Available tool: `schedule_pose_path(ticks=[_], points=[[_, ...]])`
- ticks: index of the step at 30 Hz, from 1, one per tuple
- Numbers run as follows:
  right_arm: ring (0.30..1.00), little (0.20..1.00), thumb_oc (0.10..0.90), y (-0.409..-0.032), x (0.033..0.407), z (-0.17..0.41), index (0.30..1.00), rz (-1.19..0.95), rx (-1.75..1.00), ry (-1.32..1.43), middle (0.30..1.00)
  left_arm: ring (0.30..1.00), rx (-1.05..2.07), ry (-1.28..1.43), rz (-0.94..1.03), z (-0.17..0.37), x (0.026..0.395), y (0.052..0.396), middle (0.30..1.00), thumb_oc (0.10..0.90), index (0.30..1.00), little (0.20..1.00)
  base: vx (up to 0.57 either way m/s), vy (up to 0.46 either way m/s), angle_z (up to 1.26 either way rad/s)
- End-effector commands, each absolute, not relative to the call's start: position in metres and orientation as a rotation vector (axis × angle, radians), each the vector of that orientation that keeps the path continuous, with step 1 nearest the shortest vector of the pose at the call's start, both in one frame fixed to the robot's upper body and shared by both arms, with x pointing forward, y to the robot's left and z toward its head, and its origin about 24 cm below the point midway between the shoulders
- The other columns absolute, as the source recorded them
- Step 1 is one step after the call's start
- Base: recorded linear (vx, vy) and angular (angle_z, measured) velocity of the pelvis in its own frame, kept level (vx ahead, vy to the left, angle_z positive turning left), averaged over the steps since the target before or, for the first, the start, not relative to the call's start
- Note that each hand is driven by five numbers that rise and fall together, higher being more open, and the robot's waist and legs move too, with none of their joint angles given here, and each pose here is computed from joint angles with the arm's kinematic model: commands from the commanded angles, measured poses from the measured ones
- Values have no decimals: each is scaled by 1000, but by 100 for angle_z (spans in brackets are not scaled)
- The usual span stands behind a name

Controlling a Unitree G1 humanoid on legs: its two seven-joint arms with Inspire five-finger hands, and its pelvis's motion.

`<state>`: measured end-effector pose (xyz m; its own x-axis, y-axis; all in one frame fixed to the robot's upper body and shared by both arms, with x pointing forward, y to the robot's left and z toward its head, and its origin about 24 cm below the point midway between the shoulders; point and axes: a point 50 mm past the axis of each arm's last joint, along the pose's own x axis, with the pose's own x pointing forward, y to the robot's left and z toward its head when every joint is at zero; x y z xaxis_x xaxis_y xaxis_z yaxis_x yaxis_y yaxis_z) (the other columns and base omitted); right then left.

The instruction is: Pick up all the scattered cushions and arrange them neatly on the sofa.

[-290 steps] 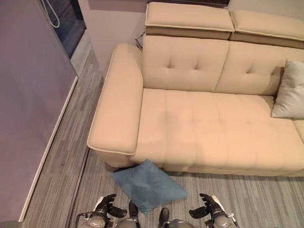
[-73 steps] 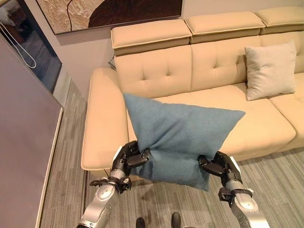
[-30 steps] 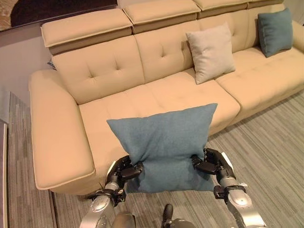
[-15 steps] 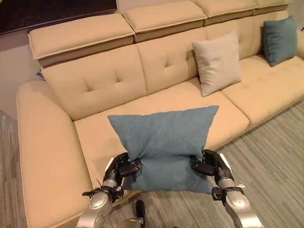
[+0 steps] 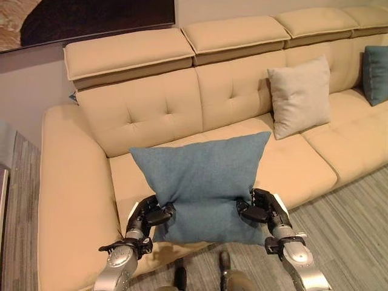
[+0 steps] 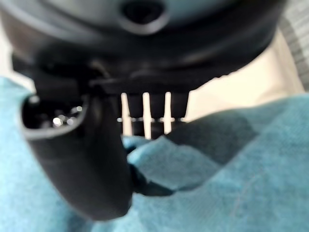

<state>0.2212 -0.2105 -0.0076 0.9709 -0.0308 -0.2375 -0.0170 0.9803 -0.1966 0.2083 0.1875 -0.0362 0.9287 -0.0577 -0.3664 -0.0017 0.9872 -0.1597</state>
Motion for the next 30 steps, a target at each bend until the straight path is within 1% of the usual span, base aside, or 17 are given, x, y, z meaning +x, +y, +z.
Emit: schedule_pose_path(ticks=[1,6,14,23,30], points=[[300,300,400,-202,253,62,300,10,-163,-144,300,300,-172,44,-181,21,236,164,300,400,300,300,179,-301,30],[300,300,400,-219,247,59,300,-32,-176,-116,300,300,-214,69,-201,17,235,157,300,400,300,300,112,-293,106],[300,300,400,-226,244,59,300,-62,-178,-113,300,300,-201,81,-207,15,234,156,300,400,300,300,70,-1,42],[300,300,400,-219,246,56,300,-49,-169,-96,300,300,-171,90,-170,15,229,168,300,400,300,300,125,126,-11],[300,300,400,-208,251,55,300,-20,-136,-100,300,300,-147,71,-115,18,227,185,300,400,300,300,60,134,-21]])
